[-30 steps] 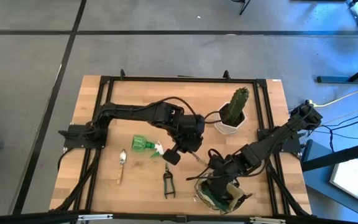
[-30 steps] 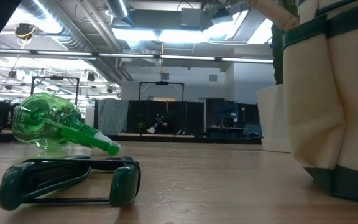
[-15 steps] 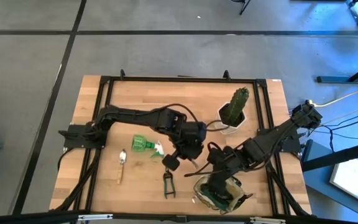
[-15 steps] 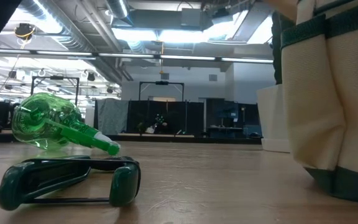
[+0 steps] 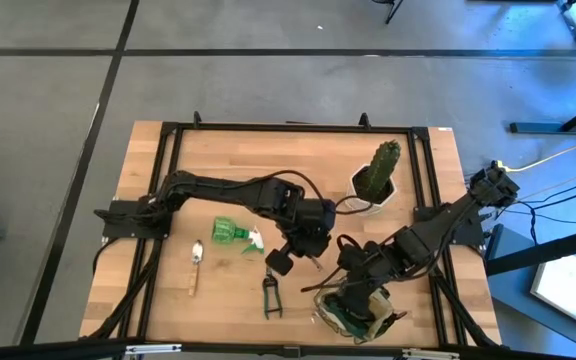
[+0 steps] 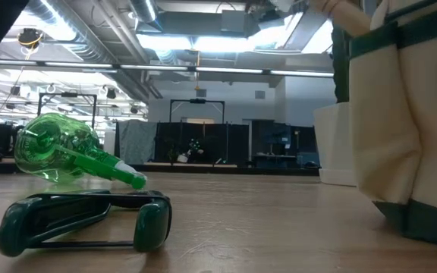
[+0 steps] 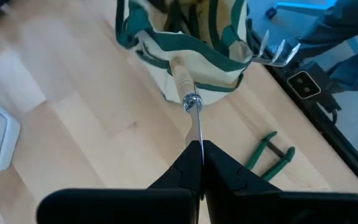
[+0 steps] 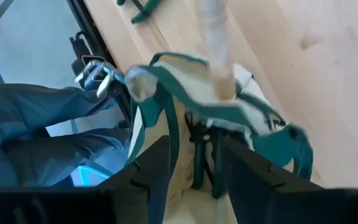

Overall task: Pick & Place Garden tools in Gardening bag
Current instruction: Put the right hand trowel into the side pocket of the white bag

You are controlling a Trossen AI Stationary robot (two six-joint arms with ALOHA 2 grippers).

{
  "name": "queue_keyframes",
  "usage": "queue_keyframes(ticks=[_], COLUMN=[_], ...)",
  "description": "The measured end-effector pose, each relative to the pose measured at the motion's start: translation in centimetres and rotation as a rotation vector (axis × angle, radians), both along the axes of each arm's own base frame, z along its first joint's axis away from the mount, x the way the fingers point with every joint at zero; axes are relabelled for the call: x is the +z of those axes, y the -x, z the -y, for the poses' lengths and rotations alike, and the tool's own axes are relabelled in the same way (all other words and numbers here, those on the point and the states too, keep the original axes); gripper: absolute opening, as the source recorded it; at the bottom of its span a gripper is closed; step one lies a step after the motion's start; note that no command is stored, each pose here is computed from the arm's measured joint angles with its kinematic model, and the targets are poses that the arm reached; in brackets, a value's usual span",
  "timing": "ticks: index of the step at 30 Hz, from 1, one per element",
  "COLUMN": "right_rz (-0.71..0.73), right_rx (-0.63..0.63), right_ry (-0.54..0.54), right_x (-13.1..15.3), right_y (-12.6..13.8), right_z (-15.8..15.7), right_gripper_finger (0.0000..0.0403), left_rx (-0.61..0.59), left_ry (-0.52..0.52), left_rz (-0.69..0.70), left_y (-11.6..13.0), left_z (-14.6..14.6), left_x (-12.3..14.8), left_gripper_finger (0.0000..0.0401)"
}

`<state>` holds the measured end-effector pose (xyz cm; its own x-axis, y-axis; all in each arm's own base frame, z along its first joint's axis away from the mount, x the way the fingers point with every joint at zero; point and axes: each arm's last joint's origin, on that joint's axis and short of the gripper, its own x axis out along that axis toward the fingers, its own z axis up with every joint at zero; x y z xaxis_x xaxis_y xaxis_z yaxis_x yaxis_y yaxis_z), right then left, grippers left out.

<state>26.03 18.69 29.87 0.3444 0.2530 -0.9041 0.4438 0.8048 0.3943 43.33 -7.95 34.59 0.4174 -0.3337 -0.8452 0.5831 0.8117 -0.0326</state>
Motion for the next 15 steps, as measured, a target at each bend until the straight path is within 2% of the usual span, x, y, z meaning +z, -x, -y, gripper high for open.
queue_keyframes(ticks=[10,15], right_rz=[-0.023,-0.057], right_rx=[-0.024,-0.033], right_ry=[-0.025,-0.011], right_x=[0.0,-0.2], right_y=[0.8,1.2], right_z=[-1.0,-1.0], right_gripper_finger=[0.0142,0.0142], left_rx=[0.054,0.037], left_ry=[-0.023,0.005], left_rz=[0.007,0.052], left_y=[0.6,0.4], left_z=[-2.7,-2.8], left_x=[1.1,1.5], left_gripper_finger=[0.0001,0.0001])
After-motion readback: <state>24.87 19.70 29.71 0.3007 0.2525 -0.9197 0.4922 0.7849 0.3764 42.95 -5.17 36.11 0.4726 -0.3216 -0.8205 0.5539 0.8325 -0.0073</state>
